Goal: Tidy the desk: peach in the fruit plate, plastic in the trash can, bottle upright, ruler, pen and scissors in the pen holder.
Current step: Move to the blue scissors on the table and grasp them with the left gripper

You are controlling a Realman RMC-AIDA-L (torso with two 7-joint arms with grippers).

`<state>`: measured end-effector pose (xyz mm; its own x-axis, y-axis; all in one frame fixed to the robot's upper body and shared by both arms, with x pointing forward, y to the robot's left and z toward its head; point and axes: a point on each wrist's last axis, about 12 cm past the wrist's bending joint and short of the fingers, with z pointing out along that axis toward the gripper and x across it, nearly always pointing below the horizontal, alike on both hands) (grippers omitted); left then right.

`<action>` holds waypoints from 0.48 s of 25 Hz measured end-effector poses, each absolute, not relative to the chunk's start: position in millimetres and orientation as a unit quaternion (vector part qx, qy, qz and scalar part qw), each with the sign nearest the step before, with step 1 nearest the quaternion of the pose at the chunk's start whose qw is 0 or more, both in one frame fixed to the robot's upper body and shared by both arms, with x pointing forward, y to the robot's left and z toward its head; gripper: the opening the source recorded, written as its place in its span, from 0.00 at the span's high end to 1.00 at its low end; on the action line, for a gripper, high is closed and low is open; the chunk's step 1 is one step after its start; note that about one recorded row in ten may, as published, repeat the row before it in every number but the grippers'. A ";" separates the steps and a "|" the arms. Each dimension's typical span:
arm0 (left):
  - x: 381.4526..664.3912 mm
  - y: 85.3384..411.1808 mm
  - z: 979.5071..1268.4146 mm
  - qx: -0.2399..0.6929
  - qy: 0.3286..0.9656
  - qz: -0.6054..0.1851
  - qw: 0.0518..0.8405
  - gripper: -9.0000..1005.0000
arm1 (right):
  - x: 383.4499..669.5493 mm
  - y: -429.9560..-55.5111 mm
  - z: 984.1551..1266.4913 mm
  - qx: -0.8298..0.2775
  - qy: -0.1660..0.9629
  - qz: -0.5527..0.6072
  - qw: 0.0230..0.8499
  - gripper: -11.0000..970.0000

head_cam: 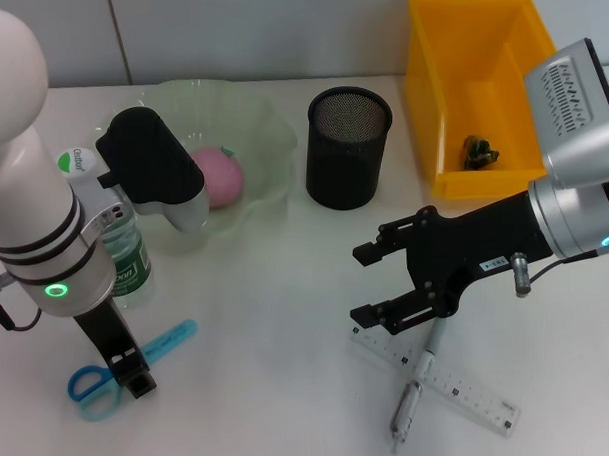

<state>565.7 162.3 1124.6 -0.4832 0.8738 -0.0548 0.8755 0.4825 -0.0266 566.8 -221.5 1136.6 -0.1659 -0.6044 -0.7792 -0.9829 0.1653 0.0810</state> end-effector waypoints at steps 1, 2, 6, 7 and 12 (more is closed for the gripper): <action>565.9 162.1 1124.7 0.508 0.861 -0.025 0.017 0.44 | 566.8 -221.5 1136.6 -0.568 0.699 0.308 0.307 0.22; 566.0 161.9 1124.8 0.509 0.860 -0.025 0.017 0.44 | 566.8 -221.6 1136.5 -0.568 0.699 0.308 0.307 0.22; 566.4 161.9 1124.5 0.509 0.860 -0.024 0.016 0.44 | 567.0 -221.8 1136.6 -0.567 0.699 0.308 0.308 0.22; 567.0 162.4 1124.3 0.509 0.860 -0.020 0.015 0.44 | 567.0 -221.8 1136.6 -0.567 0.699 0.308 0.308 0.22; 567.4 162.5 1123.6 0.512 0.859 -0.010 0.015 0.50 | 567.0 -221.8 1136.6 -0.567 0.699 0.307 0.308 0.22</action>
